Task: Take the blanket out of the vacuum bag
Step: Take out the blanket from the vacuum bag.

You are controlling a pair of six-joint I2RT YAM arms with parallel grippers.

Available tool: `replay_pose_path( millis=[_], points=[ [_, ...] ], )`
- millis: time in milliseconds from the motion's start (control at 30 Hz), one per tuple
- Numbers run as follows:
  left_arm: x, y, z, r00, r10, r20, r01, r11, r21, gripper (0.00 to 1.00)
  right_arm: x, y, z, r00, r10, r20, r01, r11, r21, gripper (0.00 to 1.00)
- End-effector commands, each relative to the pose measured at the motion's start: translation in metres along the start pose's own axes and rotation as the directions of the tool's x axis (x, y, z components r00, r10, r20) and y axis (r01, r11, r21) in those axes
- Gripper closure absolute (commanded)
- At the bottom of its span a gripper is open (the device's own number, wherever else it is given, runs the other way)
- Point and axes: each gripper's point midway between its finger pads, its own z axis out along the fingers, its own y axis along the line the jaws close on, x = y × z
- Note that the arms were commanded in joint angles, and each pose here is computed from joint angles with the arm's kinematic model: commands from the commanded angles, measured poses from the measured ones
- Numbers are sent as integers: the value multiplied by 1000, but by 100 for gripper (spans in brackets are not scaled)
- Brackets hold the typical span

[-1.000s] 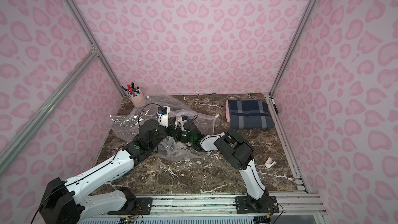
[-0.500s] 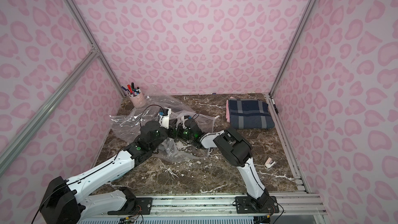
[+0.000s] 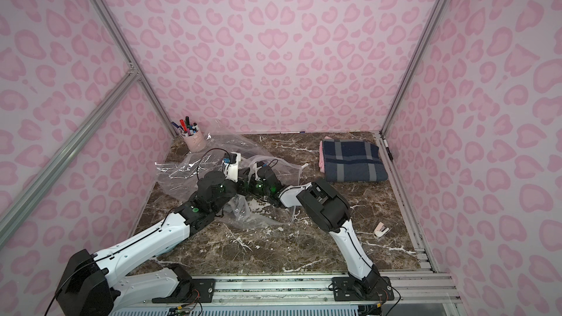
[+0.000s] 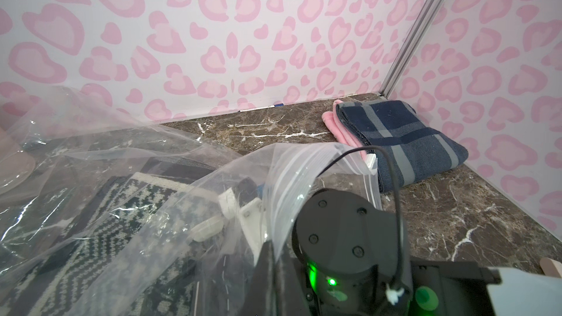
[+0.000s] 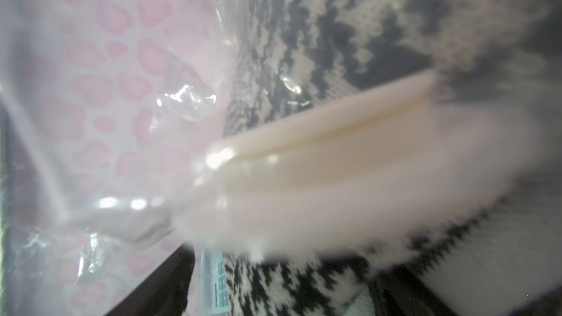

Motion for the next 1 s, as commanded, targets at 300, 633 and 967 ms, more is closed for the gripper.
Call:
replay_pose_path(
  millis=[300,633,967],
  points=[
    [0,-2,2,1000,-10,5,10,1000,10,96,-5,14,1,1000,-8,5,8,999,-47,13],
    [-4,-7,2,1000,-21,8,21,999,32,96,9,7,22,999,-11,-31,9,999,-52,28],
    [-1,-4,1,1000,-21,3,20,1000,22,96,-2,12,25,998,-52,-35,50,997,-53,69]
  ],
)
